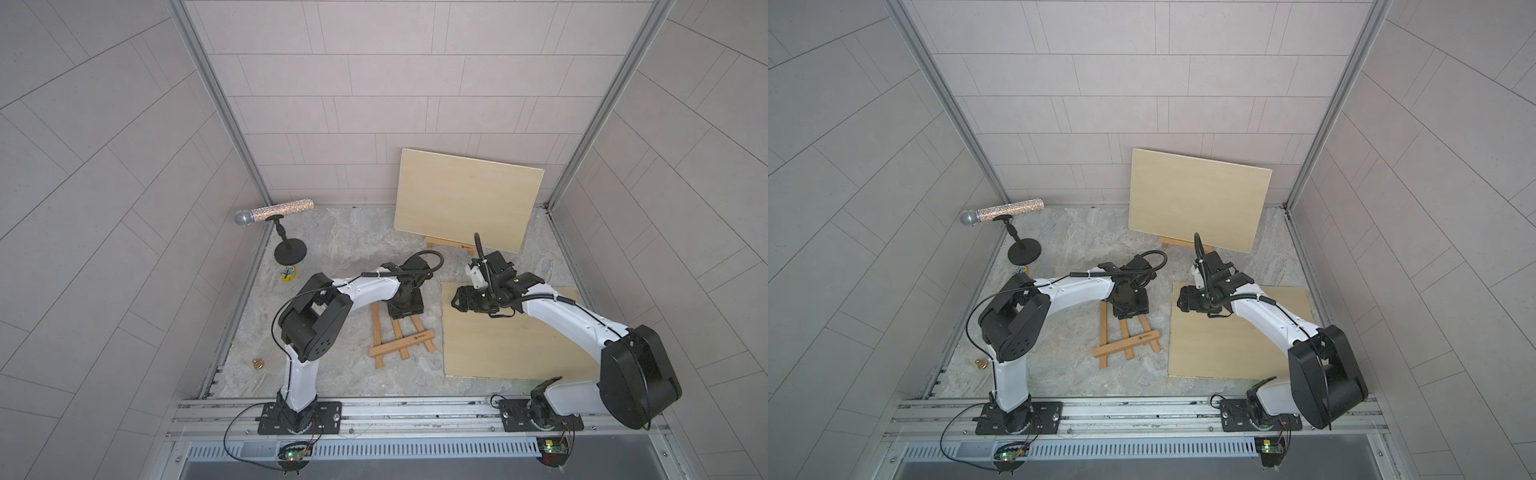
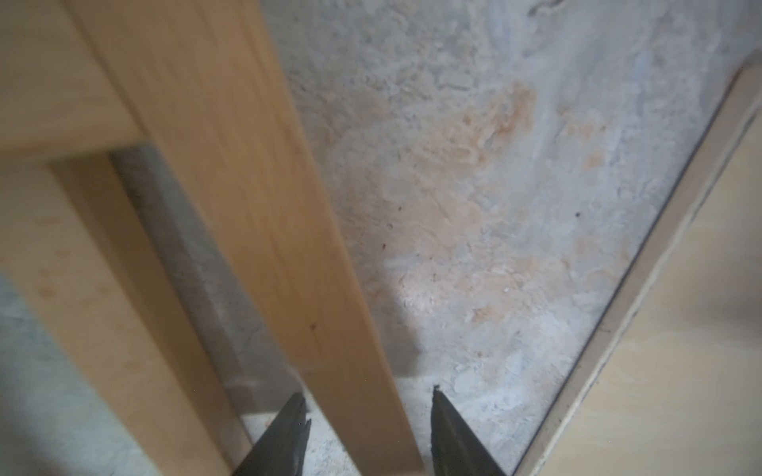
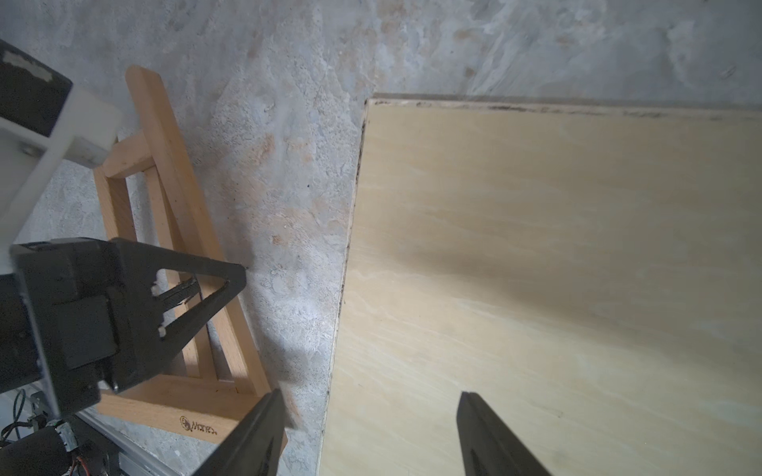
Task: Disassemble the easel
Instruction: Move the easel to the center of the board.
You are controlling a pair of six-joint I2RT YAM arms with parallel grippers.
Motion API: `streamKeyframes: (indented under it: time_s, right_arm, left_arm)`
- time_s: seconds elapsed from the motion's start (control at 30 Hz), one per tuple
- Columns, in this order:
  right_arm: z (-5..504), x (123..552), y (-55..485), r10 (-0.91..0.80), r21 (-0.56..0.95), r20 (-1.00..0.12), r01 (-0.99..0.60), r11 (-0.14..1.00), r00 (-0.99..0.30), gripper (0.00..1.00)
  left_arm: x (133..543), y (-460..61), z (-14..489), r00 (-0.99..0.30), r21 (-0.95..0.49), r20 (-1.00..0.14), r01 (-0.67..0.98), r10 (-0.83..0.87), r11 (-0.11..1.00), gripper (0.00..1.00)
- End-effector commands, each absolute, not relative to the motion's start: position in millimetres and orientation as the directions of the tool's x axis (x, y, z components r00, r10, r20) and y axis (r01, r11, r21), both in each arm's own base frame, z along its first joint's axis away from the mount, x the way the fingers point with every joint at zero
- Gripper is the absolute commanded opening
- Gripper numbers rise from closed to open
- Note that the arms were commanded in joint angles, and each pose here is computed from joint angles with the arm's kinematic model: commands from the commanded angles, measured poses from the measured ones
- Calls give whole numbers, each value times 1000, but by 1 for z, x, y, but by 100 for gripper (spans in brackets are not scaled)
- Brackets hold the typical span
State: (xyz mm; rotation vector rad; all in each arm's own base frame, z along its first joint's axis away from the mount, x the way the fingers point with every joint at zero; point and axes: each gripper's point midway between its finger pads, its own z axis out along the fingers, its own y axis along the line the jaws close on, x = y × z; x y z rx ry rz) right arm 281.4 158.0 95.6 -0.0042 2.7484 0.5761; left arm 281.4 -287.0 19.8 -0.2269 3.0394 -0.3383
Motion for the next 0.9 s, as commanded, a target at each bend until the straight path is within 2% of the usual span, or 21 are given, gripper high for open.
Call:
streamKeyframes:
  time_s: [0.0, 0.23, 0.4, 0.57, 0.67, 0.87]
  right_arm:
    - [98, 284, 158, 55, 391, -334, -85, 916, -941, 70]
    - [102, 293, 163, 49, 402, -345, -101, 910, -937, 70]
    - [103, 297, 167, 54, 417, -348, -103, 903, -936, 71]
    - [108, 299, 170, 58, 430, -359, -109, 896, -932, 70]
    - [110, 301, 172, 64, 441, -364, -111, 891, -929, 71]
    - [111, 303, 178, 70, 459, -371, -117, 880, -926, 70]
  left_arm:
    - [279, -280, 17, -989, -171, -59, -124, -136, 977, 42]
    - [265, -246, 15, -988, -108, -57, -139, -146, 984, 15]
    - [249, -207, 11, -987, -29, -42, -153, -154, 988, 1]
    - [240, -144, 15, -977, 53, -35, -212, -210, 976, 0]
    - [237, -107, 15, -962, 56, -8, -272, -272, 961, 0]
    - [235, -58, 18, -962, 81, 44, -266, -270, 961, 0]
